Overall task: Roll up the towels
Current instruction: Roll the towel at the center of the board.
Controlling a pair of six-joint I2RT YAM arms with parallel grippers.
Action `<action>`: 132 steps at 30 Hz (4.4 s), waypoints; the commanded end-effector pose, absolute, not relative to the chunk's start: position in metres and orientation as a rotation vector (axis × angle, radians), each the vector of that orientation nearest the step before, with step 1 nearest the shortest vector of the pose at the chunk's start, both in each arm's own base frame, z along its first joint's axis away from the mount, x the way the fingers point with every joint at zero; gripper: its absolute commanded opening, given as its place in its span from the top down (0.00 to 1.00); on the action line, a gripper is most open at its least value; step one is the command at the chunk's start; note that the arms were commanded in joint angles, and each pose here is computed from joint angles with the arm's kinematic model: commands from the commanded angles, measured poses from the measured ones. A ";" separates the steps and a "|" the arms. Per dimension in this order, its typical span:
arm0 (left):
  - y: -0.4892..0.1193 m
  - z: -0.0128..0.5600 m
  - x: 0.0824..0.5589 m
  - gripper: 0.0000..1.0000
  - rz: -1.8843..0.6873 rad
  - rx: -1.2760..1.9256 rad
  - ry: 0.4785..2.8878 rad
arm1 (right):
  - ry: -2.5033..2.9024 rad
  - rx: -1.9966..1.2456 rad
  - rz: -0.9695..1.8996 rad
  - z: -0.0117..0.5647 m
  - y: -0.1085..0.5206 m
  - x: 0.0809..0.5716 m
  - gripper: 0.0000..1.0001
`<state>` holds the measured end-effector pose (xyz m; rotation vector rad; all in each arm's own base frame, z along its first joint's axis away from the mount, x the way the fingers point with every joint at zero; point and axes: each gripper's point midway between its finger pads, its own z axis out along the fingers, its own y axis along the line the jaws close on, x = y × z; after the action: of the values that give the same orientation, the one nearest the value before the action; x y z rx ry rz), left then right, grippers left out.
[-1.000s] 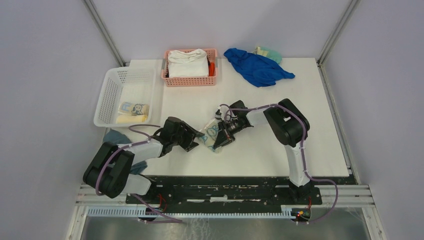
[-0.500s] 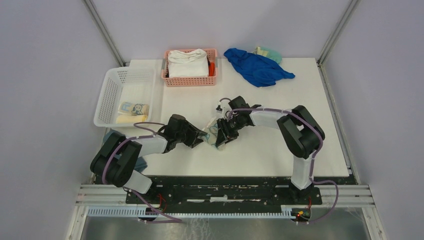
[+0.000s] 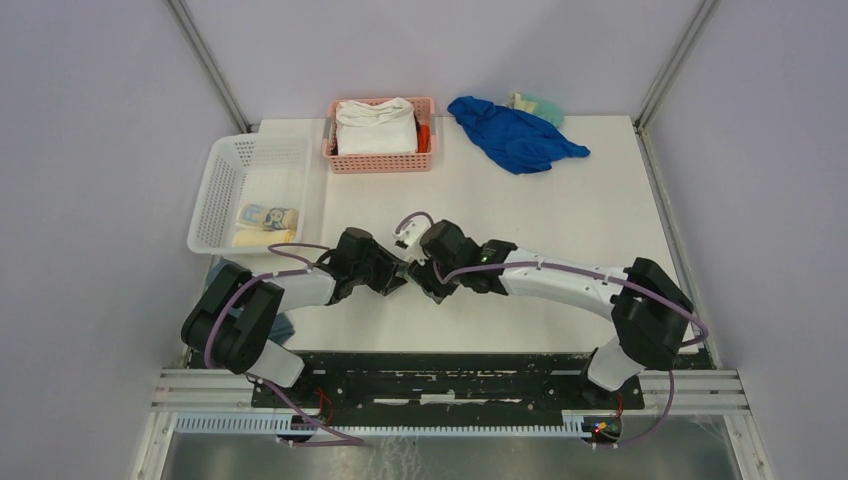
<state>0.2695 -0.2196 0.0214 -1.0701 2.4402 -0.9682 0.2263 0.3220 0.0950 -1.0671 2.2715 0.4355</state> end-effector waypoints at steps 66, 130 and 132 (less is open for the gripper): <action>-0.195 0.034 0.259 0.26 -0.959 -0.982 2.329 | 2.905 -0.699 1.538 0.019 0.364 0.229 0.88; -0.180 0.050 0.256 0.17 -0.862 -0.972 2.330 | 2.533 -1.308 0.726 0.013 0.356 0.199 0.79; -0.183 0.057 0.255 0.17 -0.907 -0.953 2.311 | 2.567 -1.269 0.826 0.014 0.360 0.200 0.79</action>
<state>0.2565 -0.1869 0.0501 -1.0181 2.3387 -0.9023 0.2469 0.3557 0.0338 -1.2406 2.3549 0.4717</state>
